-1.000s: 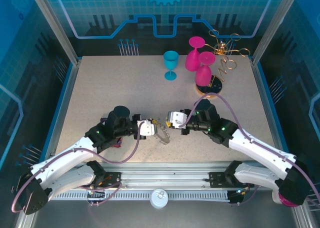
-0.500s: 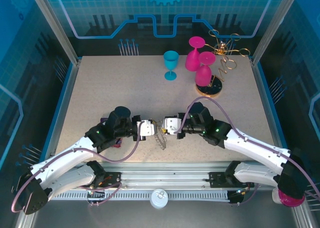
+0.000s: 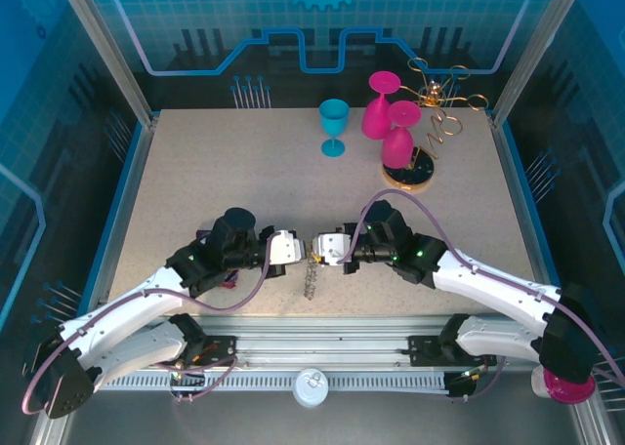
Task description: Put the keys on the keyring
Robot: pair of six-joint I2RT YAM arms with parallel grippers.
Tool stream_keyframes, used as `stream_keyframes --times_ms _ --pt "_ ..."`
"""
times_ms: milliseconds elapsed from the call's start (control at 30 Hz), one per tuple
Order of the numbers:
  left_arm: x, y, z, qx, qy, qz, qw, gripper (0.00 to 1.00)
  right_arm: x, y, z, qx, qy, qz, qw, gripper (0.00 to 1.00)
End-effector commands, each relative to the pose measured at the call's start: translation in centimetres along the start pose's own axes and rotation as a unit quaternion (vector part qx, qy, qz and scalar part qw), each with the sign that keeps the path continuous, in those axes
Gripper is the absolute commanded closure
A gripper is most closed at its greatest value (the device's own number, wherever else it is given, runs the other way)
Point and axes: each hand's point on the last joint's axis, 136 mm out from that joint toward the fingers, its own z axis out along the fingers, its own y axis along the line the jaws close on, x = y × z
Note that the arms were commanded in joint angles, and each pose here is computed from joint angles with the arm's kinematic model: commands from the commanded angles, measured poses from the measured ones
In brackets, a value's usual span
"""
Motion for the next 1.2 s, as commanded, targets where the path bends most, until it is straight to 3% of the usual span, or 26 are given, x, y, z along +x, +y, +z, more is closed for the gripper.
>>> stream_keyframes --times_ms 0,100,200,267,300,333,367,467,900,1167 --pt "-3.3 0.1 -0.8 0.011 -0.050 0.013 0.999 1.00 -0.8 0.7 0.3 -0.013 -0.017 -0.010 1.000 0.80" --pt "-3.4 0.2 -0.9 0.011 -0.051 0.012 0.999 1.00 -0.9 0.7 0.3 -0.016 -0.020 -0.009 1.000 0.86" --pt "-3.5 0.3 -1.0 0.006 -0.052 0.011 0.999 1.00 -1.1 0.9 0.2 -0.020 -0.026 -0.004 0.999 0.99" --pt "-3.5 0.7 -1.1 -0.007 -0.054 0.008 0.998 1.00 -1.4 0.9 -0.1 -0.023 -0.037 0.006 0.999 1.00" --pt "-3.5 0.9 -1.1 -0.014 -0.054 0.005 0.998 0.97 -1.5 0.9 -0.3 -0.024 -0.043 0.013 0.999 1.00" --pt "-3.4 1.0 -1.2 -0.022 -0.056 0.004 0.998 0.84 -1.6 0.9 -0.5 -0.025 -0.050 0.021 0.998 1.00" --pt "-3.3 1.1 -1.3 -0.029 -0.059 0.002 0.998 0.78 -1.7 0.8 -0.7 -0.025 -0.057 0.027 0.998 1.00" --pt "-3.0 1.1 -1.5 -0.043 -0.071 -0.004 0.997 0.67 -2.1 0.8 -1.3 -0.029 -0.080 0.044 0.995 1.00" --pt "-2.9 -1.0 -1.9 -0.005 -0.100 -0.043 0.994 0.65 -3.9 0.6 -3.0 -0.050 -0.161 0.080 0.982 1.00" --pt "-3.8 -1.2 -1.3 0.018 -0.123 -0.046 0.991 0.70 -4.7 0.5 -3.0 -0.056 -0.183 0.089 0.977 1.00"
